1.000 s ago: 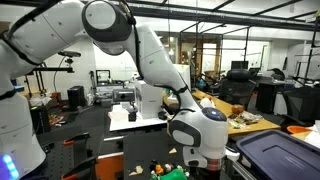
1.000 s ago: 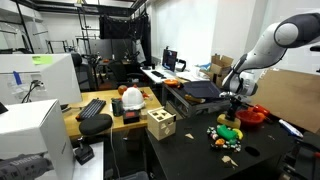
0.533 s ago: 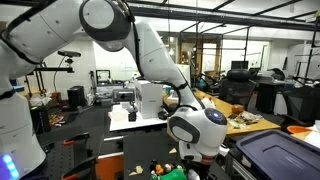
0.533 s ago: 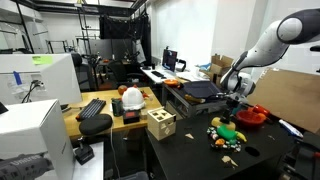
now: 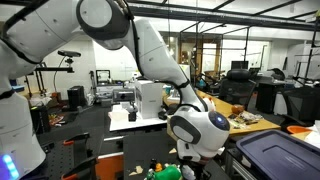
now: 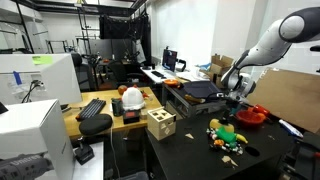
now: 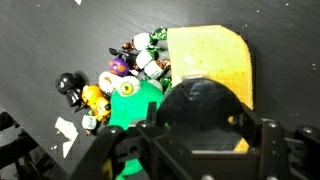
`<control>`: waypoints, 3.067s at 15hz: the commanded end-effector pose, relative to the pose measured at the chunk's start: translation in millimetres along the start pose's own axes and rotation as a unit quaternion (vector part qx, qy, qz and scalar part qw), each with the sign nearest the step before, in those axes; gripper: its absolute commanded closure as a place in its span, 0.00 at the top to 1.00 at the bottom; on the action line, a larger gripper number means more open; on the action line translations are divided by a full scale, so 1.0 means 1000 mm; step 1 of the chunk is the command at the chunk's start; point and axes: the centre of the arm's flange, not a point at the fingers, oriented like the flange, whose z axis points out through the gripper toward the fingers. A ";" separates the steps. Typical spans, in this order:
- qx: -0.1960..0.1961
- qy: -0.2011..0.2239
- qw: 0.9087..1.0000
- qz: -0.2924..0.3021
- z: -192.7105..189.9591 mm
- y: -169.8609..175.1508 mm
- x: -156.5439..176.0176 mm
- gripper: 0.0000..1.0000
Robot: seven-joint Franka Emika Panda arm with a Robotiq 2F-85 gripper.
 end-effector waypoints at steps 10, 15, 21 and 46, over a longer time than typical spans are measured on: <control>0.162 0.042 0.958 -0.233 -0.023 0.084 -0.073 0.52; 0.194 0.090 0.908 -0.360 -0.018 0.103 -0.105 0.52; 0.169 0.131 0.832 -0.512 -0.001 0.123 -0.116 0.52; -0.198 0.183 0.507 -0.819 0.151 0.312 -0.131 0.52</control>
